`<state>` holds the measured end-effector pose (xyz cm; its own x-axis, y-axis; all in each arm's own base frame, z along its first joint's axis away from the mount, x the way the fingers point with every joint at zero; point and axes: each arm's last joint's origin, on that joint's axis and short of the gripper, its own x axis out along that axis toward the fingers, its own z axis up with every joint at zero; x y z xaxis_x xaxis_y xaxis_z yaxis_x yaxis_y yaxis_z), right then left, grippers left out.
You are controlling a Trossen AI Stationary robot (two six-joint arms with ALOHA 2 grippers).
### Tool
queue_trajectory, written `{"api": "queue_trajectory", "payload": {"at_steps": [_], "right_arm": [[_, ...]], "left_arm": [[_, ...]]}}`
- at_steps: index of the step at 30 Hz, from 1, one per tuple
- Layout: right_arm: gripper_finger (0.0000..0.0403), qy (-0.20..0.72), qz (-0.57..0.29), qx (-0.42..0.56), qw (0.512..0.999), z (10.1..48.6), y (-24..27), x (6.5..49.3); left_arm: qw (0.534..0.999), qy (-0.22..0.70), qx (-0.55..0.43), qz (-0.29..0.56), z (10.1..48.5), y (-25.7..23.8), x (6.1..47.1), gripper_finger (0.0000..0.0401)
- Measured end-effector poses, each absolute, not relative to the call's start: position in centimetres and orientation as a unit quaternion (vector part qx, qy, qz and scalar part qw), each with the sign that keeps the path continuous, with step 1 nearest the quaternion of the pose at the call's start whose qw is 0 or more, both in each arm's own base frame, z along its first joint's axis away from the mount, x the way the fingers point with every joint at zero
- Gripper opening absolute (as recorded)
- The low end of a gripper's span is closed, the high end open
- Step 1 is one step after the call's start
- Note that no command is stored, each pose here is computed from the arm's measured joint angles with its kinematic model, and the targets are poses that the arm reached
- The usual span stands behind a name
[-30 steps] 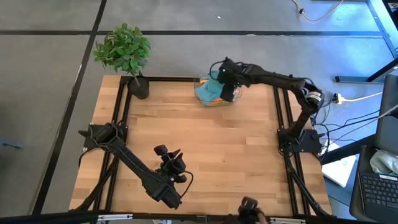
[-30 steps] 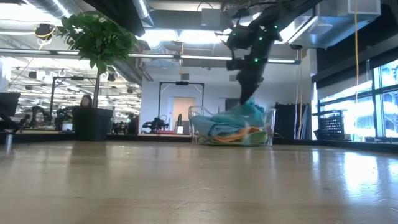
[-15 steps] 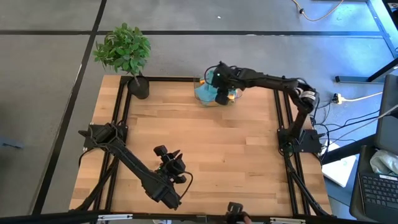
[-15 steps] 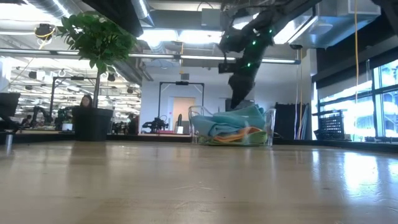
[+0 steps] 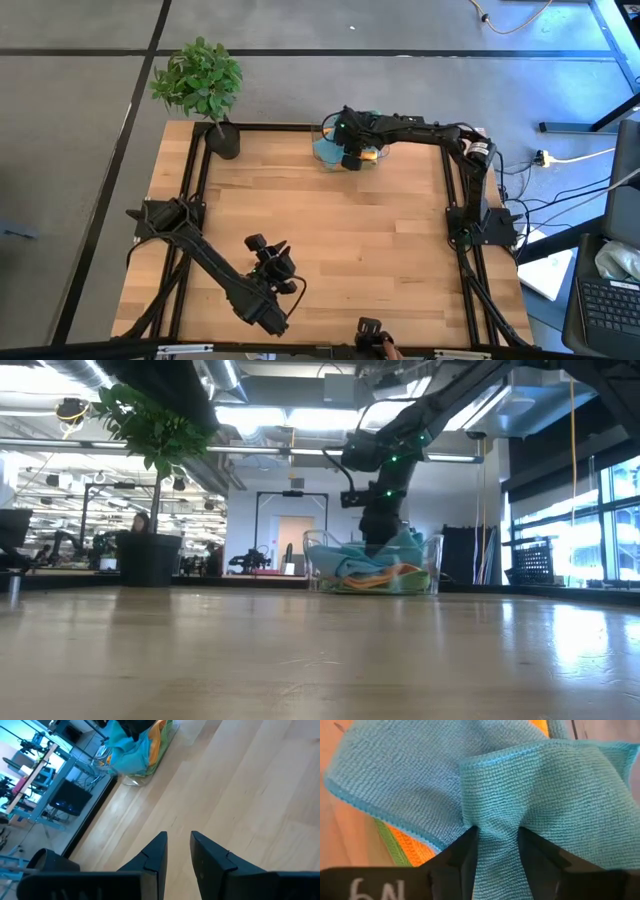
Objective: Fold microfiber towels
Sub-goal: Put the folded blue microfiber towel into the transparent bin
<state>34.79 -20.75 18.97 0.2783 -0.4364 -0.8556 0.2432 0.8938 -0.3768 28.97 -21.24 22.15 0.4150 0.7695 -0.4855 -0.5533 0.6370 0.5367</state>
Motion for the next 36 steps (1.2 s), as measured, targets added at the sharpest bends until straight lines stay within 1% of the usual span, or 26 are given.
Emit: {"api": "queue_trajectory", "payload": {"at_steps": [3,5,7,8,9,11,14,18,21,24,27,31,36], "right_arm": [[0.0118,0.561,-0.212,-0.09,0.795,19.0,-20.8,34.8],[0.0083,0.561,-0.205,-0.098,0.796,19.0,-20.8,34.8],[0.0033,0.561,-0.194,-0.101,0.798,19.0,-20.7,34.9],[0.0018,0.561,-0.188,-0.102,0.8,19.0,-20.7,34.9],[0.0012,0.561,-0.187,-0.102,0.8,19.0,-20.7,34.9],[0.0011,0.562,-0.182,-0.099,0.801,19.0,-20.7,34.9],[0.0005,0.568,-0.154,-0.076,0.805,18.8,-20.3,34.7],[0.0004,0.581,-0.111,-0.045,0.805,18.6,-18.4,35.0],[0.0003,0.596,-0.097,-0.061,0.795,18.5,-16.6,35.5],[0.0002,0.605,-0.107,-0.095,0.783,18.6,-15.4,36.0],[0.0003,0.604,-0.135,-0.122,0.776,19.2,-15.0,36.1],[0.0022,0.609,-0.153,-0.13,0.767,20.1,-14.9,35.5],[0.006,0.589,-0.163,-0.115,0.783,23.0,-14.4,34.3]], "left_arm": [[0.828,0.364,0.147,0.401,22.1,-21.2,28.9,0.0076],[0.828,0.364,0.147,0.401,22.1,-21.2,28.9,0.0076],[0.828,0.364,0.146,0.401,22.1,-21.2,28.9,0.0076],[0.828,0.363,0.146,0.401,22.1,-21.2,28.9,0.0076],[0.828,0.363,0.145,0.402,22.1,-21.2,28.9,0.0076],[0.828,0.363,0.145,0.402,22.1,-21.2,28.9,0.0076],[0.83,0.362,0.142,0.401,22.0,-21.3,29.0,0.0076],[0.83,0.361,0.142,0.401,22.0,-21.3,29.0,0.0076],[0.83,0.361,0.142,0.4,22.0,-21.3,29.0,0.0076],[0.83,0.361,0.143,0.4,22.0,-21.3,29.0,0.0076],[0.83,0.361,0.142,0.4,22.0,-21.3,29.0,0.0076],[0.831,0.36,0.141,0.4,22.0,-21.3,29.0,0.0076],[0.832,0.359,0.141,0.4,22.0,-21.3,29.0,0.0076]]}}
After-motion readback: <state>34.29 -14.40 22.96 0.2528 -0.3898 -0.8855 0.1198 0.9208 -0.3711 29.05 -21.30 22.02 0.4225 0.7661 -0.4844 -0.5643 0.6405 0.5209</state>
